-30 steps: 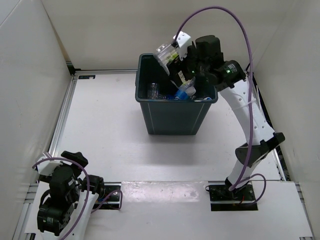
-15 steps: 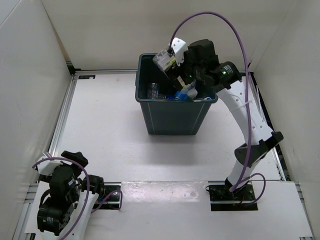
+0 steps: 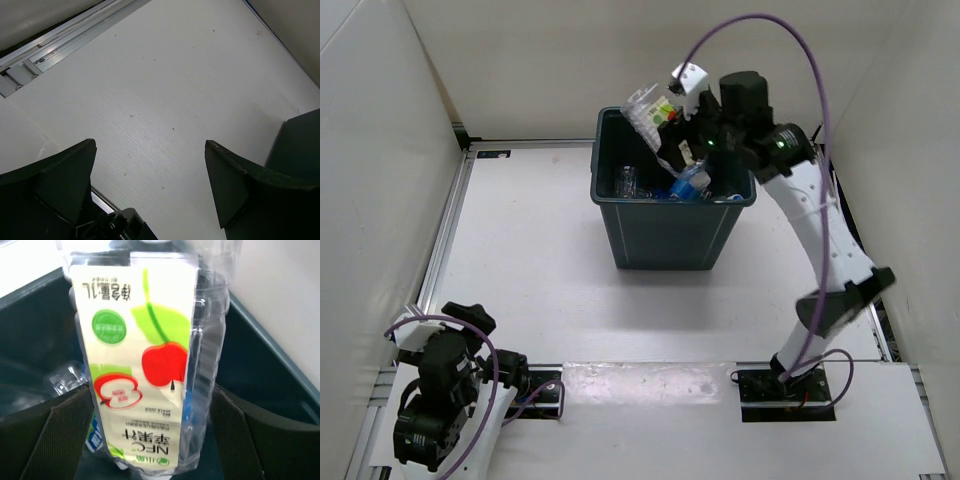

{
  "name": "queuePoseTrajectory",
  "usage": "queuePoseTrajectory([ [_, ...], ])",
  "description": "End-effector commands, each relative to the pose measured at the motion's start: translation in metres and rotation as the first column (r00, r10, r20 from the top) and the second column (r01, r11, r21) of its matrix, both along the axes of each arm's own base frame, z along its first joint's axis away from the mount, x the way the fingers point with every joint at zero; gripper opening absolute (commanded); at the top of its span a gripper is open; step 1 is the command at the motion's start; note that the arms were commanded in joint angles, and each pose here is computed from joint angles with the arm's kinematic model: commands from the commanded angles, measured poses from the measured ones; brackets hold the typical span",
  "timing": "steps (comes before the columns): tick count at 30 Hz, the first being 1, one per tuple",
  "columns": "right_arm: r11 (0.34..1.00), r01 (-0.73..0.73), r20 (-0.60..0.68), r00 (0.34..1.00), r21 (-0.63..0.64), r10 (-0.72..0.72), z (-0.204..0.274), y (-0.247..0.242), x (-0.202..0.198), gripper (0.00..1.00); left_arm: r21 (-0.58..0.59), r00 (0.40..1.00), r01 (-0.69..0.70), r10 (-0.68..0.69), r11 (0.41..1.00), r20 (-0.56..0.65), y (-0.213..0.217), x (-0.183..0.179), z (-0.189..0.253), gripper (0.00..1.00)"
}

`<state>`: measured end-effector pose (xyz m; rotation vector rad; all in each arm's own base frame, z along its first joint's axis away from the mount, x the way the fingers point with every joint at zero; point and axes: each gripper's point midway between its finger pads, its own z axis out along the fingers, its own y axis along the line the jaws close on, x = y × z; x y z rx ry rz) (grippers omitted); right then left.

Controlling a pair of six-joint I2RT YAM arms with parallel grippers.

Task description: Put the plastic bottles in the bin

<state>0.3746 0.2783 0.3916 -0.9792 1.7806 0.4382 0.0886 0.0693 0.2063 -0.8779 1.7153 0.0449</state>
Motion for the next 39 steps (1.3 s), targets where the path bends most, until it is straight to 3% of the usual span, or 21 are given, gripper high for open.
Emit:
queuePoseTrajectory([
  [1, 0.989, -0.097, 0.174, 0.982, 0.107, 0.077, 0.044, 0.000, -0.030, 0.90, 0.003, 1.000, -0.018, 0.018, 1.000, 0.000, 0.003, -0.002, -0.001, 1.00],
  [2, 0.991, -0.116, 0.149, 0.983, 0.073, 0.104, 0.024, 0.002, -0.033, 0.90, 0.002, 1.000, -0.021, 0.021, 1.000, 0.000, 0.004, -0.002, -0.001, 1.00],
  [4, 0.975, -0.187, 0.021, 0.981, -0.122, 0.191, -0.055, -0.005, -0.047, 0.90, 0.002, 1.000, -0.027, 0.027, 1.000, 0.000, 0.004, -0.003, -0.001, 1.00],
  [7, 0.971, -0.100, 0.023, 0.994, -0.219, 0.108, -0.063, -0.010, -0.033, 0.90, -0.009, 0.999, -0.037, 0.037, 0.999, 0.026, 0.006, -0.007, -0.001, 1.00],
  [10, 0.985, -0.039, -0.018, 0.999, -0.167, 0.036, -0.043, -0.022, -0.021, 0.90, -0.005, 0.999, -0.032, 0.032, 0.999, 0.026, 0.006, -0.007, -0.001, 1.00],
  [11, 0.993, -0.043, 0.026, 0.999, -0.113, 0.046, -0.013, -0.025, -0.019, 0.90, -0.003, 0.999, -0.032, 0.032, 0.999, 0.020, 0.006, -0.006, -0.001, 1.00],
  [17, 0.994, 0.050, 0.139, 0.990, -0.094, -0.036, 0.019, -0.065, -0.009, 0.90, -0.001, 1.000, -0.028, 0.028, 1.000, 0.008, 0.005, -0.004, -0.001, 1.00],
  [22, 0.994, 0.095, 0.273, 0.956, 0.062, -0.108, 0.070, -0.091, -0.015, 0.90, 0.006, 1.000, -0.023, 0.023, 1.000, -0.011, 0.004, -0.001, -0.002, 1.00],
  [25, 0.994, 0.083, 0.300, 0.948, 0.076, -0.103, 0.080, -0.090, -0.024, 0.90, 0.008, 1.000, -0.014, 0.014, 1.000, -0.017, 0.002, 0.000, -0.002, 1.00],
  [27, 0.983, 0.184, 0.335, 0.925, 0.025, -0.182, 0.070, -0.096, -0.020, 0.90, 0.008, 1.000, -0.015, 0.015, 1.000, -0.017, 0.003, 0.000, -0.002, 1.00],
  [28, 0.982, 0.176, 0.424, 0.886, 0.064, -0.187, 0.092, -0.081, -0.028, 0.90, 0.009, 1.000, -0.012, 0.012, 1.000, -0.020, 0.002, 0.000, -0.003, 1.00],
  [29, 0.961, 0.273, 0.448, 0.853, 0.054, -0.267, 0.087, -0.093, -0.026, 0.90, 0.008, 1.000, -0.015, 0.015, 1.000, -0.017, 0.003, 0.000, -0.002, 1.00],
  [32, 0.885, 0.436, 0.573, 0.688, 0.165, -0.446, 0.114, -0.112, -0.018, 0.90, 0.009, 1.000, -0.012, 0.012, 1.000, -0.017, 0.002, 0.000, -0.002, 1.00],
  [34, 0.830, 0.489, 0.570, 0.614, 0.268, -0.546, 0.140, -0.139, -0.012, 0.90, 0.010, 1.000, -0.012, 0.012, 1.000, -0.022, 0.002, 0.001, -0.003, 1.00],
  [35, 0.817, 0.510, 0.541, 0.621, 0.270, -0.567, 0.136, -0.147, -0.010, 0.90, 0.011, 1.000, -0.013, 0.013, 1.000, -0.023, 0.002, 0.001, -0.002, 1.00],
  [37, 0.734, 0.585, 0.470, 0.569, 0.346, -0.675, 0.141, -0.180, -0.005, 0.90, 0.011, 1.000, -0.010, 0.010, 1.000, -0.025, 0.002, 0.001, -0.002, 1.00],
  [39, 0.664, 0.662, 0.389, 0.543, 0.347, -0.744, 0.126, -0.212, 0.000, 0.90, 0.013, 1.000, -0.012, 0.012, 1.000, -0.026, 0.002, 0.001, -0.002, 1.00],
])
